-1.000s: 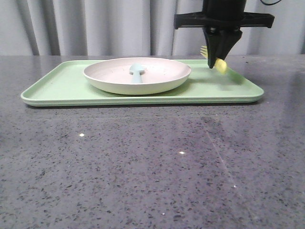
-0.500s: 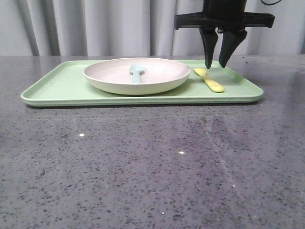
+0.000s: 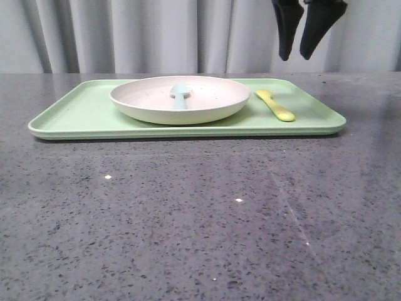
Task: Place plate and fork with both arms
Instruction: 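Open the right gripper and raise it away from the fork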
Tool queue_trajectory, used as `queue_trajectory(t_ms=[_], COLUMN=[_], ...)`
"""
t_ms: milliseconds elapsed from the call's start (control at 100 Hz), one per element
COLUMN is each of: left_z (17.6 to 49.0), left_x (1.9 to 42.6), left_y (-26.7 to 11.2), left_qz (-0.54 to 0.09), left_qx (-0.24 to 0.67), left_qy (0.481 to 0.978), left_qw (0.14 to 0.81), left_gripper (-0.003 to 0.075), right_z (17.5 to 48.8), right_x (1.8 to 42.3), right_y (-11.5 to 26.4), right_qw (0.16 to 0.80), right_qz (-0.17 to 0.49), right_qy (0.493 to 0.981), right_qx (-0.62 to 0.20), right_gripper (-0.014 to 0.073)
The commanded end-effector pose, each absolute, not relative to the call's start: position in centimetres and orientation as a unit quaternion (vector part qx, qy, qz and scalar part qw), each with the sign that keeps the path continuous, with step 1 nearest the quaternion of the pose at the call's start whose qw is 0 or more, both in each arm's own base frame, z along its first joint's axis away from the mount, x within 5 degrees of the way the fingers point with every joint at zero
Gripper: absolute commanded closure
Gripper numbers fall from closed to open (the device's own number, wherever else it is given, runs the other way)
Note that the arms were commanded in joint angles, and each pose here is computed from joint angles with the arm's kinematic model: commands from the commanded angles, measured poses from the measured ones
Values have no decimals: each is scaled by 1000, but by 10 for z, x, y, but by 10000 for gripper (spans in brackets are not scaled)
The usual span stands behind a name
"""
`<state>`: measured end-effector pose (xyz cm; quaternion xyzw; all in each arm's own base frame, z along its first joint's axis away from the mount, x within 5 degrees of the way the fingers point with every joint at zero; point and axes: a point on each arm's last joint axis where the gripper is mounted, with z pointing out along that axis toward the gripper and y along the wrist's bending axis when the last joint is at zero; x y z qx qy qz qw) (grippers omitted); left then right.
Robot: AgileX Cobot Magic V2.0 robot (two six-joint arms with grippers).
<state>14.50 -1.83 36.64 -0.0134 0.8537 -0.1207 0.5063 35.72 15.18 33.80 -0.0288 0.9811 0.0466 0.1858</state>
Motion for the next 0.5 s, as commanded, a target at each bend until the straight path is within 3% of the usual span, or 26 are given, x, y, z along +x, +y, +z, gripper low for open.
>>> queue_trajectory(t_ms=[0,490], left_z=[383,366], left_x=[146,116], left_y=[-17,-15], left_qz=[-125,-123], left_qx=[-23,-26], left_qy=[821,797], left_qw=[556,590], left_gripper=[568,568], right_z=[376,383], right_x=[334,233], right_y=[141,96], right_qw=[257,375], right_qz=[67,111], right_qy=[964,919], right_qx=[-35,-41], right_gripper=[353,353])
